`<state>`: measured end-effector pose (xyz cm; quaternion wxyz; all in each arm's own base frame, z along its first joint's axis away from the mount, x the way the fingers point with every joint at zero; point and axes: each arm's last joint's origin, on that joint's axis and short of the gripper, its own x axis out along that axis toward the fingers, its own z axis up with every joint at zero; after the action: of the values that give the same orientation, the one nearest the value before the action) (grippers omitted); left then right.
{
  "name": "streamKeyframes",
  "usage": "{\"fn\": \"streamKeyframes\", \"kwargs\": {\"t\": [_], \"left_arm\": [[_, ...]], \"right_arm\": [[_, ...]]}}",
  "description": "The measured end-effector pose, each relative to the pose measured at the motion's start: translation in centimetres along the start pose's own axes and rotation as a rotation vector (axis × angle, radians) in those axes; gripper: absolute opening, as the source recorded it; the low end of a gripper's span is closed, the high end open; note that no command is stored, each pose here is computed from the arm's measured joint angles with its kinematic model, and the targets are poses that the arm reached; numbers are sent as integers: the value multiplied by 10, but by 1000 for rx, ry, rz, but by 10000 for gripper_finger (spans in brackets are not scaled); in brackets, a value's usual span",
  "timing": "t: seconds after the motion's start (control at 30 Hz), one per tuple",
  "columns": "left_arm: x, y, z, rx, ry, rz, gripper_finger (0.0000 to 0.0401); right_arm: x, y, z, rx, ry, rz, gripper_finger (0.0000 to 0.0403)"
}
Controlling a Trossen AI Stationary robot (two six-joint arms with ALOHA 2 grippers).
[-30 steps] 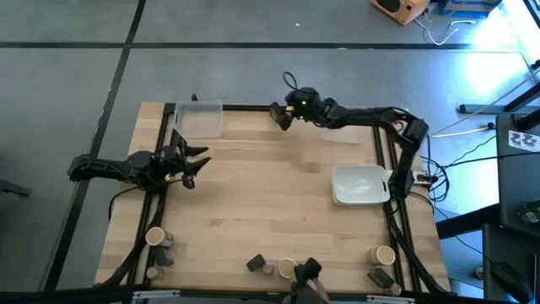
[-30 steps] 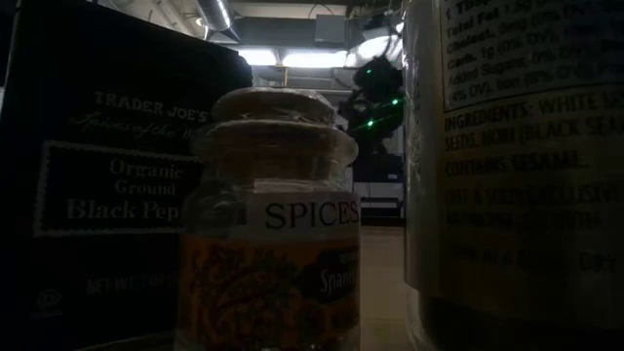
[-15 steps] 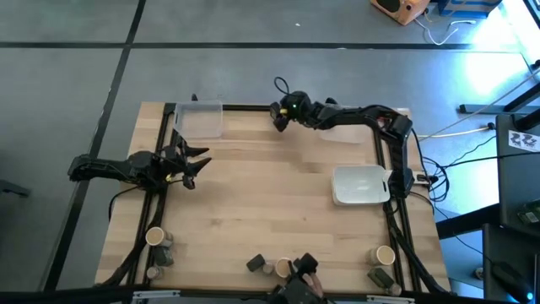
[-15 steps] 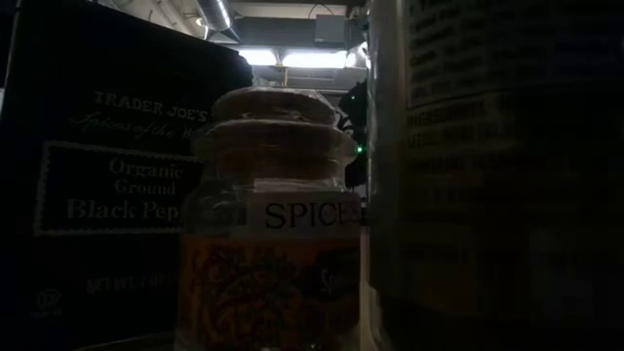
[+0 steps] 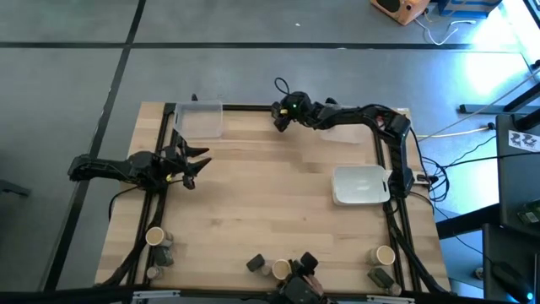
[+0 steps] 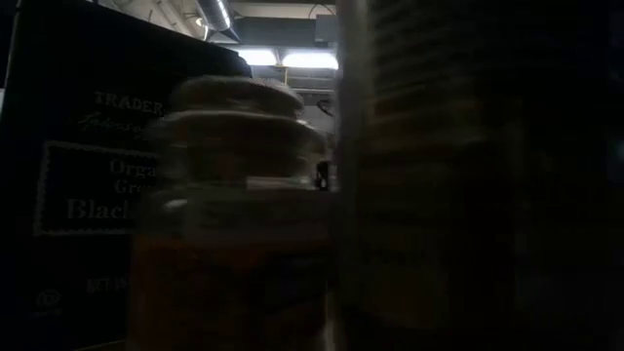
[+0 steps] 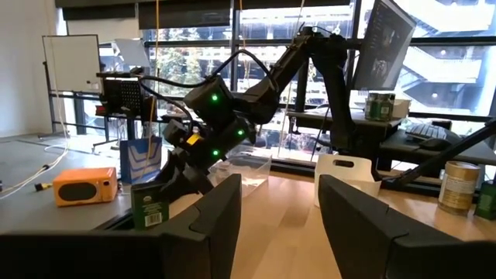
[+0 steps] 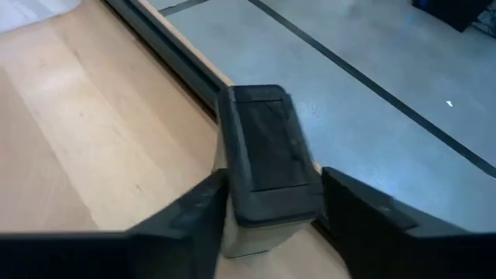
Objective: Sort spices by type
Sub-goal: Put the top black seasoning can into the white bin
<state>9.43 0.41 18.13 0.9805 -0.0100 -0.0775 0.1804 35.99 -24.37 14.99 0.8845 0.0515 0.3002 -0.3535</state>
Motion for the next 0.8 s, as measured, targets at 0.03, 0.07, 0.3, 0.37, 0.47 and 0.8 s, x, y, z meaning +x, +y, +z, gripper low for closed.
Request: {"fn": "streamKeyframes", "kwargs": {"t": [0.03, 0.07, 0.3, 0.37, 0.47, 0.8], "left_arm": [[0, 0, 0, 0, 0, 0, 162], [0, 0, 0, 0, 0, 0, 162], [0, 0, 0, 1, 1, 0, 162], [0, 0, 0, 2, 3, 0, 162], [0, 0, 0, 2, 3, 1, 162], [0, 0, -1, 1, 7, 0, 162]], "right_arm": [[0, 0, 0, -7, 0, 1, 176], [0, 1, 0, -13, 0, 9, 158], [-15, 3, 7, -74, 27, 15, 131], [-26, 5, 15, -86, 23, 18, 131], [-48, 9, 26, -100, 28, 35, 131], [-148, 28, 51, -179, 51, 93, 132]]}}
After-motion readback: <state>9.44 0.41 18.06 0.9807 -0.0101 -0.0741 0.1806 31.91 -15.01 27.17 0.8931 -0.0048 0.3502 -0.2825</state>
